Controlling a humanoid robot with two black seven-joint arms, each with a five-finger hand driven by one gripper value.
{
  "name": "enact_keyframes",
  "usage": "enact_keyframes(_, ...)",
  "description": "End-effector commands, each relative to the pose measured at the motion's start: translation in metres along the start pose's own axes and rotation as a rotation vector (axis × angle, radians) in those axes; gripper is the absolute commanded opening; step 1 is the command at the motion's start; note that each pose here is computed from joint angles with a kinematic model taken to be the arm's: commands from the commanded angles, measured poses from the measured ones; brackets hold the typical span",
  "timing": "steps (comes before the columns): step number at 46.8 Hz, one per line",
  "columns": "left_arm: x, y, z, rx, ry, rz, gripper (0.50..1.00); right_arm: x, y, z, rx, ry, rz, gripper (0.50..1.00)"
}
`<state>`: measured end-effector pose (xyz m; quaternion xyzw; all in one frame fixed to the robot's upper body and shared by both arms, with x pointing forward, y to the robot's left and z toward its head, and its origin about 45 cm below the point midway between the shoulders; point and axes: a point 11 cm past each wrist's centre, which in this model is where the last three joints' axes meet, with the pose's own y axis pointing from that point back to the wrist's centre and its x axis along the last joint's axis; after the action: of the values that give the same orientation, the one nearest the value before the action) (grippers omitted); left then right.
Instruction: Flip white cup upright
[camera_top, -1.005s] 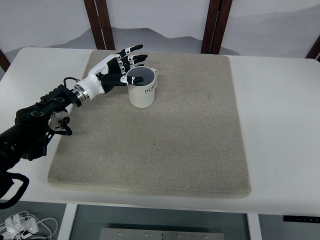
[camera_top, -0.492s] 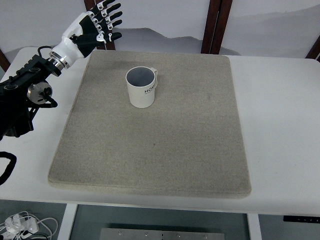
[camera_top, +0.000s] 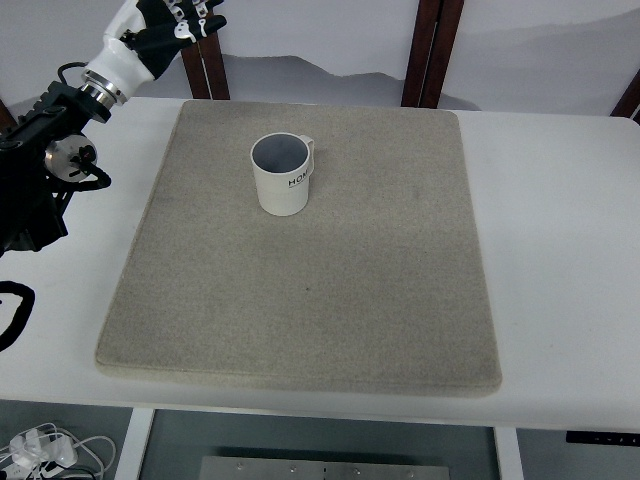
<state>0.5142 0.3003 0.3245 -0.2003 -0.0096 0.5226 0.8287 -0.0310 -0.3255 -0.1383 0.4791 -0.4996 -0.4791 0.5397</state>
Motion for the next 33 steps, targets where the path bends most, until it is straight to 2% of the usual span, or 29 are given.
enact_keyframes(1, 0.006, 0.0, 0.008, -0.06, 0.067, 0.047, 0.981, 0.0, 0.0, 0.0, 0.0, -0.001, 0.001, 0.952)
enact_keyframes(7, 0.016, 0.003, 0.014, -0.125, 0.151, 0.116, 0.981, 0.0, 0.0, 0.0, 0.0, 0.0, 0.001, 0.952)
enact_keyframes(14, 0.034, 0.009, 0.005, -0.033, 0.233, 0.229, 0.981, 0.0, 0.0, 0.0, 0.0, 0.0, 0.001, 0.952)
enact_keyframes(21, 0.04, 0.016, -0.019, 0.137, 0.281, 0.293, 0.99, 0.0, 0.0, 0.0, 0.001, -0.004, 0.001, 0.952)
enact_keyframes(26, 0.042, 0.018, -0.02, 0.149, 0.343, 0.315, 0.996, 0.0, 0.0, -0.001, 0.002, -0.009, 0.001, 0.952)
enact_keyframes(30, 0.042, 0.025, -0.034, 0.185, 0.384, 0.328, 0.996, -0.002, 0.0, -0.001, 0.002, -0.008, -0.01, 0.952)
enact_keyframes(33, 0.041, 0.028, -0.039, 0.174, 0.431, 0.342, 0.996, -0.004, 0.0, -0.001, 0.002, -0.005, -0.019, 0.952)
